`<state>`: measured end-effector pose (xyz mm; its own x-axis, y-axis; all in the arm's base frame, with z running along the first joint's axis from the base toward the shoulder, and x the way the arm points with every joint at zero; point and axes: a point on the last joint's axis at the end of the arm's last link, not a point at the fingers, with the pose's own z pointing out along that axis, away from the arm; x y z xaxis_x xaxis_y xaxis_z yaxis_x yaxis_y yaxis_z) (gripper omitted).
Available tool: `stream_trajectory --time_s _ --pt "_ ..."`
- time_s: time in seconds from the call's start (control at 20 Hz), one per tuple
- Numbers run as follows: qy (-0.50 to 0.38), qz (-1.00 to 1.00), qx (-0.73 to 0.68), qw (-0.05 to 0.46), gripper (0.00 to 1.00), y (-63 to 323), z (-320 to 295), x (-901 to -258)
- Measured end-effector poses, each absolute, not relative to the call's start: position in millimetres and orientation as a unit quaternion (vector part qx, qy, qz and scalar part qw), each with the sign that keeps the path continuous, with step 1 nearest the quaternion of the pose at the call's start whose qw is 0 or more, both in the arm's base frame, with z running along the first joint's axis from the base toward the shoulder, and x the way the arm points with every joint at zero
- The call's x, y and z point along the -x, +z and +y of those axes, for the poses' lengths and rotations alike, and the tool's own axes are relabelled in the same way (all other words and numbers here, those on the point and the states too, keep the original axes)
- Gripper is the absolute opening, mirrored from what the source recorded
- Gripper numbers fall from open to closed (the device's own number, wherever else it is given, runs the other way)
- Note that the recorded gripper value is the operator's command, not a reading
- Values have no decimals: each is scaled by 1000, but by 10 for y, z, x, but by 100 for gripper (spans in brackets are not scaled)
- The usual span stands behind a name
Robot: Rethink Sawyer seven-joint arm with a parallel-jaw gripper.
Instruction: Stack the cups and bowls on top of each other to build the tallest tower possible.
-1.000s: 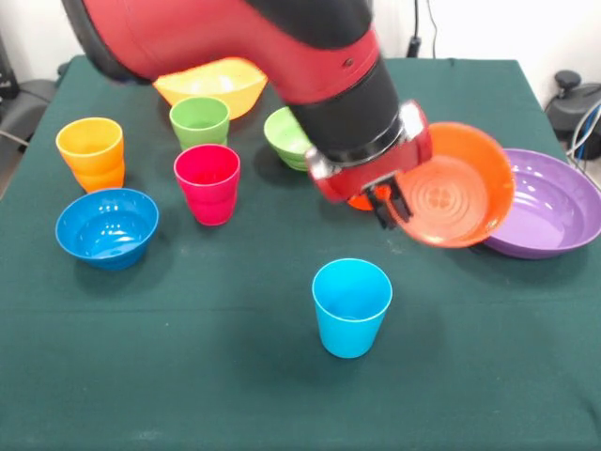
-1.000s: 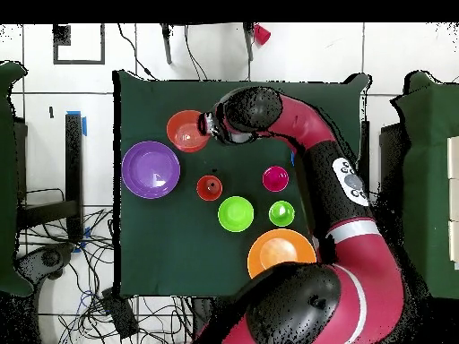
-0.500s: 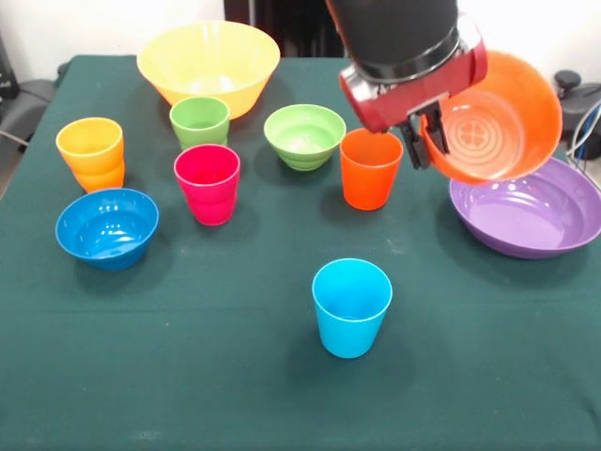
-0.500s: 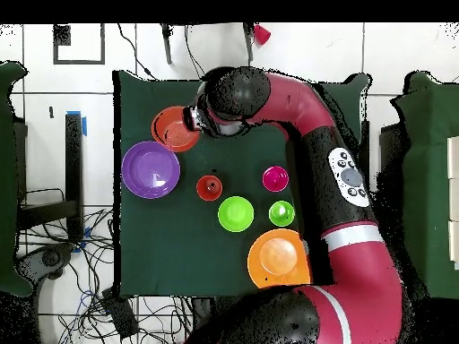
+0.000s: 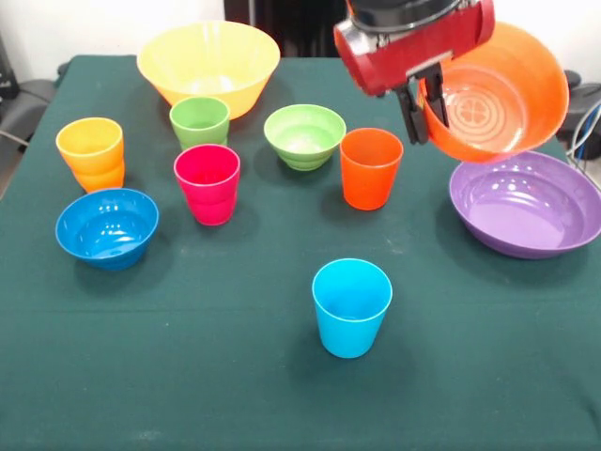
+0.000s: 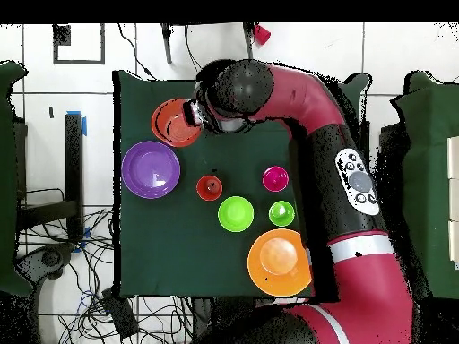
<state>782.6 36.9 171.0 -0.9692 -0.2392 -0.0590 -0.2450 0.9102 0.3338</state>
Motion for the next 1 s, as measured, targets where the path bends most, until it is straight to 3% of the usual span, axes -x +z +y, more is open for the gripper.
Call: stream_trajectory --time_s 0.35,1.0 --pt "151 979 117 67 0 1938 251 -7887" --pt "133 976 94 143 0 1982 -17 -8091"
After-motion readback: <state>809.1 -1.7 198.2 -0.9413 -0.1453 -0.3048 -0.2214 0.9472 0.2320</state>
